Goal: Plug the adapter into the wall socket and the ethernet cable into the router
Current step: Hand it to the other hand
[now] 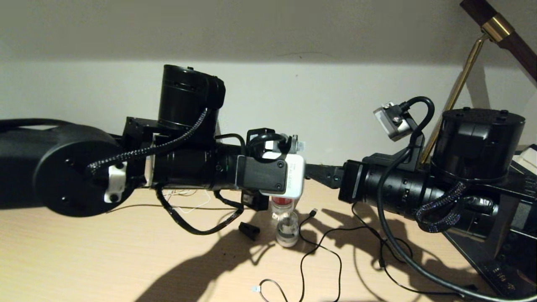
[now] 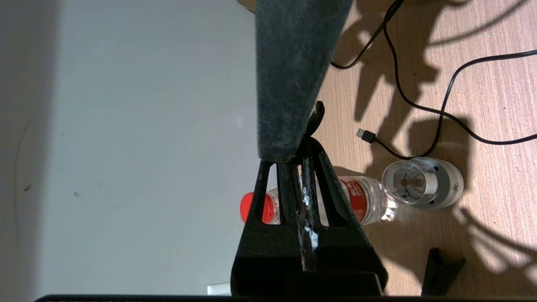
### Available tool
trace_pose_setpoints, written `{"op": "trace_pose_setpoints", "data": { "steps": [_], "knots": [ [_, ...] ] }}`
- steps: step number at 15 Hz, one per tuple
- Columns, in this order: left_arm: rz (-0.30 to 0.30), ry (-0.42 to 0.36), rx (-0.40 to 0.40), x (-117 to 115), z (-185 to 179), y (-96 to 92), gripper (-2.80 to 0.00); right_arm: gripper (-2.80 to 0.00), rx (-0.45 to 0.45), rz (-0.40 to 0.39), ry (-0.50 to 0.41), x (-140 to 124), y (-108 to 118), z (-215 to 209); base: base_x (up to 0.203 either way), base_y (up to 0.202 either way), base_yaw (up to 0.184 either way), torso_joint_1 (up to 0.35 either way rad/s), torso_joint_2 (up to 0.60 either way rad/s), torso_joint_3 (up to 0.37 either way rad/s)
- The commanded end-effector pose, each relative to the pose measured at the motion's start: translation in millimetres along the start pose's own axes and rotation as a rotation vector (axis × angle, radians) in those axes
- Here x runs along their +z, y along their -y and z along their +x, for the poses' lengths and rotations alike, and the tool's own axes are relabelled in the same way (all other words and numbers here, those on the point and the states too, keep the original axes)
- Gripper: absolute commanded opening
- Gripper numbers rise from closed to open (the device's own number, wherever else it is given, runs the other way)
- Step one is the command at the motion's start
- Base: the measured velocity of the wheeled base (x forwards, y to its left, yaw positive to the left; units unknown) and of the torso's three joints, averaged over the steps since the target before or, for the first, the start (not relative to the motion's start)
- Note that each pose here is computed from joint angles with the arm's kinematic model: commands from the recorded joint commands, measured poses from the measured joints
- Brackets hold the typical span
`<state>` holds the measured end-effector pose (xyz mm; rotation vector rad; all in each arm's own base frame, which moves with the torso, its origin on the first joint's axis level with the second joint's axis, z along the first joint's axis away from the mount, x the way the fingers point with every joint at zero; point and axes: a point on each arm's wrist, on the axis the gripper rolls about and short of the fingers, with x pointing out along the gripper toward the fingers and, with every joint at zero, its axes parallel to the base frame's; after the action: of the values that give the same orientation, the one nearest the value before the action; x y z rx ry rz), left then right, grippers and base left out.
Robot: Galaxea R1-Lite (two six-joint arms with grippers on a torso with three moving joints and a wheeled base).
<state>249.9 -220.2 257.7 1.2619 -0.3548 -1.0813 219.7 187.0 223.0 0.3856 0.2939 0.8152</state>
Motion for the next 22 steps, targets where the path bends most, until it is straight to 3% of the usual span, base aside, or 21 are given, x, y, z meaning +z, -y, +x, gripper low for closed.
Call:
{"op": "trace_pose_setpoints", "data": {
  "steps": [1,8,9,22],
  "knots": [
    [0.006,-0.001,0.0,-1.0,0.1,-0.2,-2.8,0.0,0.01,0.001,0.003,-0.4,-2.6,-4.0,0.0,0.0,0.0,0.0,0.0,0.0],
    [0.002,-0.009,0.005,-3.5,-1.4,-1.3,-2.8,0.0,0.03,-0.002,-0.013,-5.7,-9.4,-7.0,0.0,0.0,0.0,0.0,0.0,0.0],
    [0.002,-0.007,0.005,-3.7,-0.9,-1.2,-2.8,-2.8,0.031,-0.001,-0.015,-6.2,-9.6,-7.1,0.0,0.0,0.0,0.0,0.0,0.0],
    [-0.008,0.006,0.009,-0.5,0.7,1.6,-2.8,-2.8,0.028,0.002,-0.017,-6.9,-9.2,-6.3,0.0,0.0,0.0,0.0,0.0,0.0]
  ]
}}
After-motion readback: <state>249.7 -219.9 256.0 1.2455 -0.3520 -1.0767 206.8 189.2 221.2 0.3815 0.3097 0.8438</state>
